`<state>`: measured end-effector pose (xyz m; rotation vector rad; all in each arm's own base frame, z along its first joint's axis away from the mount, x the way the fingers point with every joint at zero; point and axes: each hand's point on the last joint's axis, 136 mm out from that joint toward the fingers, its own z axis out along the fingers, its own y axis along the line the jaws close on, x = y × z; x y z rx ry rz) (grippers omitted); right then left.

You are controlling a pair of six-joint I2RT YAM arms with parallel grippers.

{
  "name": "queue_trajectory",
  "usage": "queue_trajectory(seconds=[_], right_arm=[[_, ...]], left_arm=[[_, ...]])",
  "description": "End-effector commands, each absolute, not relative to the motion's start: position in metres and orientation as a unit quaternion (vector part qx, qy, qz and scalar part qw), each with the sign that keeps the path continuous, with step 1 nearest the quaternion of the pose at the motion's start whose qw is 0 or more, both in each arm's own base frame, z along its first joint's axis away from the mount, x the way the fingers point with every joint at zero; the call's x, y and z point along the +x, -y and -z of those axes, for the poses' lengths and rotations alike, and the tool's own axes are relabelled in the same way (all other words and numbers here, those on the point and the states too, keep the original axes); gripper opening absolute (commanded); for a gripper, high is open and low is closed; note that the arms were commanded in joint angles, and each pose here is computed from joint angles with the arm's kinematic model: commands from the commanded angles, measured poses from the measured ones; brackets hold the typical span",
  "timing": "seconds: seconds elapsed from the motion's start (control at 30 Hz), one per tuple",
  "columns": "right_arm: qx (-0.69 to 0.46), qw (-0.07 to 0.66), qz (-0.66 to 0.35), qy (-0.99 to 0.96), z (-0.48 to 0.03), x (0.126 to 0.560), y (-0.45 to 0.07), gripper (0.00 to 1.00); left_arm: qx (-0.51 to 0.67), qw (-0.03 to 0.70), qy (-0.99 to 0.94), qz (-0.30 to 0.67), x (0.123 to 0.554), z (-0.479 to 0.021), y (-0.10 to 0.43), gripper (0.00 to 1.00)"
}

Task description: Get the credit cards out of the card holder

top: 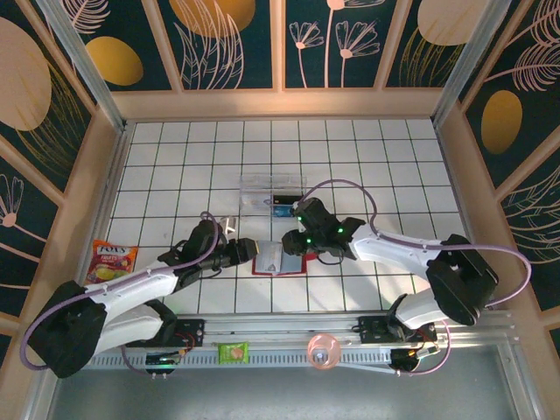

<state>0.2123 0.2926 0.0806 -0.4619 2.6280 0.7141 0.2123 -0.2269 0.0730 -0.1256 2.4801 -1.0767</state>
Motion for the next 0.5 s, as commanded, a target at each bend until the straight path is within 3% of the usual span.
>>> queue_trajectory(seconds=[0.0,0.23,0.47], right_arm=[[-0.180,0.153,-0.308,-0.922,-0.082,0.199,-0.314,0.35],[-0.174,0.101,-0.354,-0.913,-0.073,0.190,-0.324,0.31],[-0.126,0.056,-0.364,-0.921,-0.055,0.194,-0.307,0.31]], left_arm=[[-0.031,0.219,-0.895,0.389,0.210,-0.071,0.227,0.48],[0.017,0.215,-0.884,0.414,0.221,-0.080,0.253,0.37],[0.028,0.185,-0.906,0.381,0.220,-0.053,0.255,0.30]])
